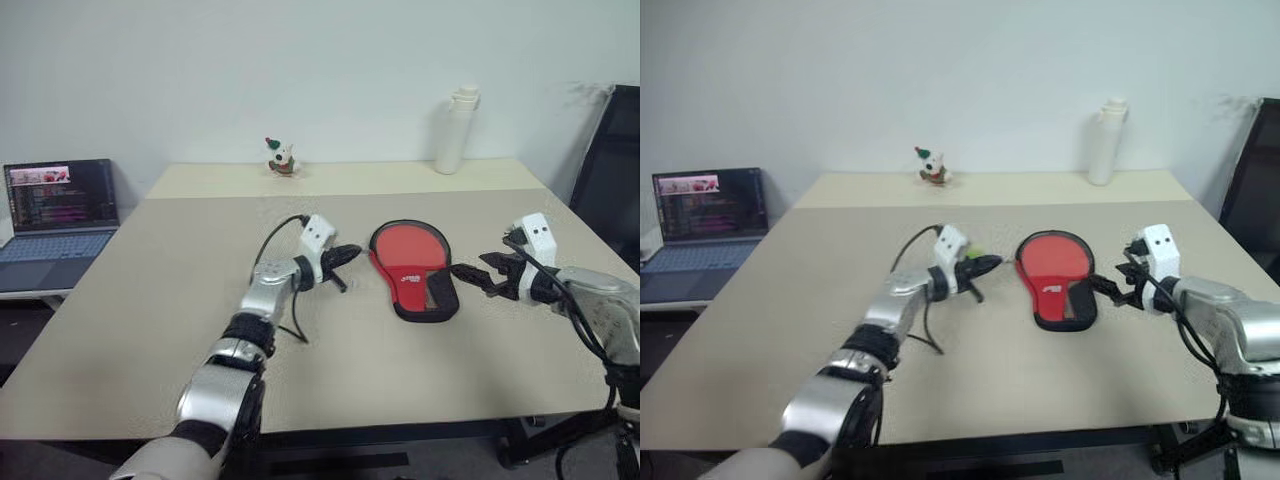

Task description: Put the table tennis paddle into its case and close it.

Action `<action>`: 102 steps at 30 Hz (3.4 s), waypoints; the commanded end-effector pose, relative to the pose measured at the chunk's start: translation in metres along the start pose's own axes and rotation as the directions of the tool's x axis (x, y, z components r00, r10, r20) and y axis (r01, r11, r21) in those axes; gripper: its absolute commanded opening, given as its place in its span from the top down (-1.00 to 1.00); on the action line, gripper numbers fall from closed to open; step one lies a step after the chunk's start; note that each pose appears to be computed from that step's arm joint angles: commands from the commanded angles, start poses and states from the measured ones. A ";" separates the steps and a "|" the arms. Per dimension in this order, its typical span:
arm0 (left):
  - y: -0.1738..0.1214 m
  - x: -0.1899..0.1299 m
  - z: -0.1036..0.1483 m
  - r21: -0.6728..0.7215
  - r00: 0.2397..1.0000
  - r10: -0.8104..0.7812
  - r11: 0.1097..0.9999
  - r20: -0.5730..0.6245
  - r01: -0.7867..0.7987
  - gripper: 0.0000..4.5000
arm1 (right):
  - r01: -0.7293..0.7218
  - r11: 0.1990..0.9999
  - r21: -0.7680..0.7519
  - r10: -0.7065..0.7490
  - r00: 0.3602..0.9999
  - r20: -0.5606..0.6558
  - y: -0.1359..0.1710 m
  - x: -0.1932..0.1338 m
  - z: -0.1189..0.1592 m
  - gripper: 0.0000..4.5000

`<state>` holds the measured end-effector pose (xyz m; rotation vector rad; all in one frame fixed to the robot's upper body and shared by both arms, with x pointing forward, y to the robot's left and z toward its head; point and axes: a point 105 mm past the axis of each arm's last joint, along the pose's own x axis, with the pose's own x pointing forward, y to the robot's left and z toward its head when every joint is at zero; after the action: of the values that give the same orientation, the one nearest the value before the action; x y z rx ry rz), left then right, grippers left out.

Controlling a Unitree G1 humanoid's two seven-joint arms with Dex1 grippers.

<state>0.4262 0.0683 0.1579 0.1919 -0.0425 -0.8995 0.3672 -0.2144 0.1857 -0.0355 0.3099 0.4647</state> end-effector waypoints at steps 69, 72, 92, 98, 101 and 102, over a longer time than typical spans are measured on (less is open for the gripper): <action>-0.041 -0.171 -0.051 -0.050 0.959 -0.183 0.983 -0.218 0.176 1.00 | -0.388 0.899 0.203 0.432 0.862 -0.265 0.153 0.009 -0.106 0.99; -0.039 -0.170 -0.054 -0.049 0.960 -0.180 0.984 -0.215 0.174 1.00 | -0.395 0.894 0.214 0.441 0.859 -0.258 0.155 0.008 -0.104 0.99; -0.027 -0.151 -0.030 -0.069 0.985 -0.096 0.994 -0.144 0.087 1.00 | -0.318 0.906 0.278 0.372 0.913 -0.168 0.139 -0.019 -0.100 -0.99; -0.024 -0.139 -0.013 -0.066 0.990 -0.068 0.996 -0.124 0.060 1.00 | -0.403 0.909 0.107 0.402 0.915 0.035 0.127 -0.034 -0.043 -0.99; -0.023 -0.136 -0.009 -0.063 0.990 -0.065 0.996 -0.124 0.058 1.00 | -0.408 0.913 0.019 0.404 0.909 0.103 0.130 -0.019 -0.020 -0.99; -0.023 -0.134 -0.007 -0.057 0.990 -0.061 0.997 -0.123 0.054 1.00 | -0.411 0.912 -0.015 0.410 0.905 0.112 0.134 -0.010 -0.015 -0.99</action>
<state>0.3253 0.1640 0.1374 0.1876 0.1565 -0.9394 0.2874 -0.1112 0.1701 0.1047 0.2739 0.8617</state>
